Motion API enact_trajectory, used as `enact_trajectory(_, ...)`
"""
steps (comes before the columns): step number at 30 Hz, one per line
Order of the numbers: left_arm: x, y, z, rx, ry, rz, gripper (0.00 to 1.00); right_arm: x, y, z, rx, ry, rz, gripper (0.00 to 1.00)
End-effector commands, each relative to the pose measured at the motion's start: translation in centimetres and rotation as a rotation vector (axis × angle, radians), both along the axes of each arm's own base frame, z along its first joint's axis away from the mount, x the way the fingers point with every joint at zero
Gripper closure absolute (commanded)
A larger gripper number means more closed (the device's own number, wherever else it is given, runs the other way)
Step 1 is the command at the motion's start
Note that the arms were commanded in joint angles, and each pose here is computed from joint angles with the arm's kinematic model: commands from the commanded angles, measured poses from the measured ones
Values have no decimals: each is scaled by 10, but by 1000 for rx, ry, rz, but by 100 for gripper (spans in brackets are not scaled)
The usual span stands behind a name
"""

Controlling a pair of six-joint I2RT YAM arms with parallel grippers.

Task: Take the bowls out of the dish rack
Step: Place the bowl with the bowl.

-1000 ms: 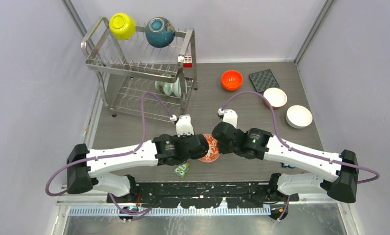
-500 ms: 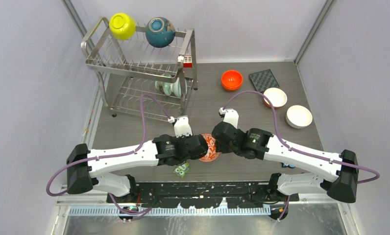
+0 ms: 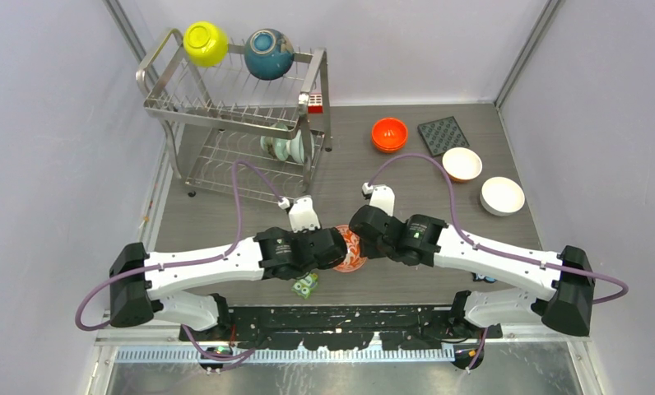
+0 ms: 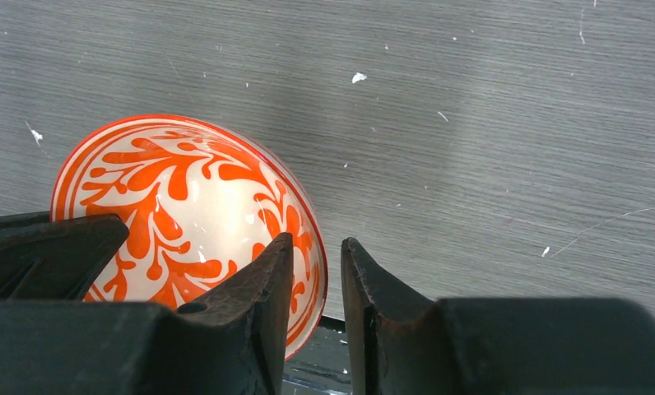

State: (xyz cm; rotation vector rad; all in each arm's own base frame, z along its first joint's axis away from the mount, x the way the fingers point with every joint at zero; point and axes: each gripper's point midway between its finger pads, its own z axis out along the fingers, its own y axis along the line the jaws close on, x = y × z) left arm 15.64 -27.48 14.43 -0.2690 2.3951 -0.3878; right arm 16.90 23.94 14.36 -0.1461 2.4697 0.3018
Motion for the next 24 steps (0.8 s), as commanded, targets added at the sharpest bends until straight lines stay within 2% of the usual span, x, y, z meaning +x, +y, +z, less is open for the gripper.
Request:
enact_trajectory(1, 11, -8, 27, -120, -61, 48, 100, 6, 12, 11, 55, -23, -13, 70)
enact_trajectory(5, 11, -8, 25, -124, -58, 47, 100, 6, 11, 12, 60, -29, -15, 82)
enact_trajectory(8, 10, -8, 24, -135, -57, 48, 100, 6, 10, 13, 61, -35, -18, 95)
enact_trajectory(9, 11, -9, 24, -140, -59, 46, 95, 7, 9, 14, 63, -37, -22, 99)
enact_trajectory(11, 10, -9, 25, -144, -63, 34, 73, 6, 8, 16, 65, -38, -28, 99)
enact_trajectory(16, 10, 1, 38, -116, -92, 8, 3, 9, -3, 33, 53, -74, -48, 99)
enact_trajectory(17, 10, 4, 42, -104, -101, 5, 1, 11, -7, 36, 35, -88, -48, 99)
enact_trajectory(24, 12, 40, 82, -81, -213, -38, 0, 32, -46, 60, -85, -142, -86, 99)
